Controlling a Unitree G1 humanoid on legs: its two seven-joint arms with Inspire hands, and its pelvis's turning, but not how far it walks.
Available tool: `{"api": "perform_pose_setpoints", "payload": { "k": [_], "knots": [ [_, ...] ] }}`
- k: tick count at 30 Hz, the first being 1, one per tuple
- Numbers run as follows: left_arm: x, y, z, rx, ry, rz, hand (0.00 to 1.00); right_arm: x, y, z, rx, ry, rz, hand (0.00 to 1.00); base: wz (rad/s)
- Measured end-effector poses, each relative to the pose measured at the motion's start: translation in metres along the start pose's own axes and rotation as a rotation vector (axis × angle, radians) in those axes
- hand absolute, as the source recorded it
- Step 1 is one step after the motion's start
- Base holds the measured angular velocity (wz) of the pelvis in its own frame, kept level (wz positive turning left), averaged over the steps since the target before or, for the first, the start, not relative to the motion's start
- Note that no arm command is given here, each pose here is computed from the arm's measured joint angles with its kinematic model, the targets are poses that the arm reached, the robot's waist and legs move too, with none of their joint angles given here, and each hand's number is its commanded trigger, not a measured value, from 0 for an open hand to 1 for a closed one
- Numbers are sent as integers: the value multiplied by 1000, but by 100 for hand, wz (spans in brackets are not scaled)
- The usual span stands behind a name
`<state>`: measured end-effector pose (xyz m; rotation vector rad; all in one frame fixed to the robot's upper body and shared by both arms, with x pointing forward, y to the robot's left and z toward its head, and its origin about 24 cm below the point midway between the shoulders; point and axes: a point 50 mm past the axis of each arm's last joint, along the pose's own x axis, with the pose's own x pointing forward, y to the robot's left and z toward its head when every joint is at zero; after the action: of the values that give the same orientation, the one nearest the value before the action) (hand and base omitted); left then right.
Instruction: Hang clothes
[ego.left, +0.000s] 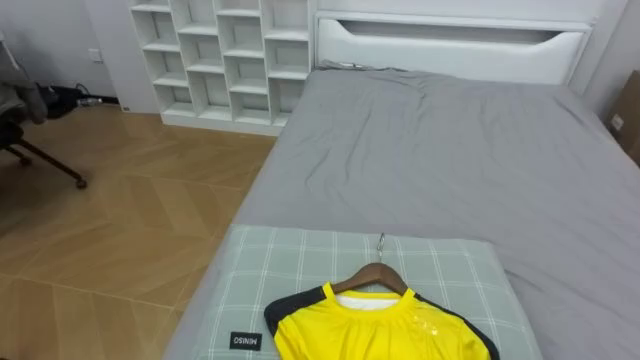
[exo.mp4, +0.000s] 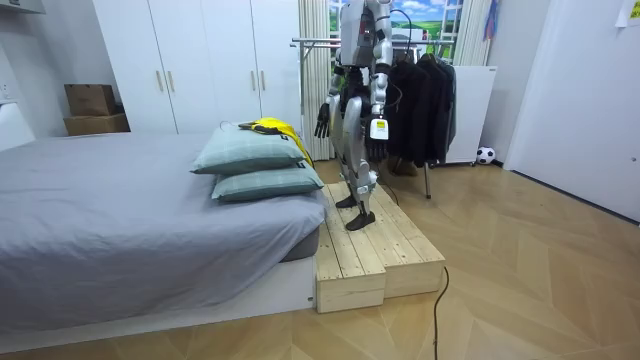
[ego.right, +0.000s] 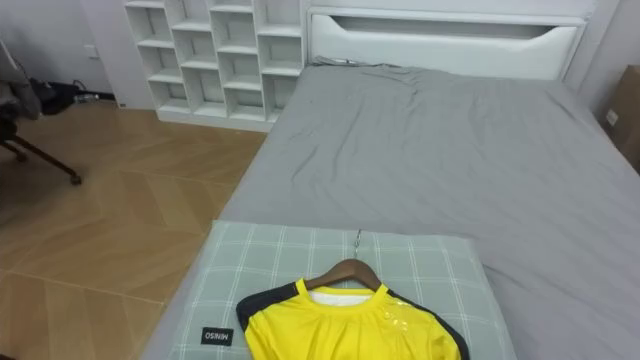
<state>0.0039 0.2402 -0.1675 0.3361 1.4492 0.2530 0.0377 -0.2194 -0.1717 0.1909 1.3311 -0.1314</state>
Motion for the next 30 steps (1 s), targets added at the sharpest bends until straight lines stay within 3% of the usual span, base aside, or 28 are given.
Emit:
{"api": "perform_pose_setpoints", "payload": {
  "k": [16,30],
  "knots": [
    [0,1,0,2,0,17,0,0,3,-7,116,17,43,0,0],
    [0,0,-1,2,15,32,0,-1,3,-10,113,30,37,0,0]
  ]
}}
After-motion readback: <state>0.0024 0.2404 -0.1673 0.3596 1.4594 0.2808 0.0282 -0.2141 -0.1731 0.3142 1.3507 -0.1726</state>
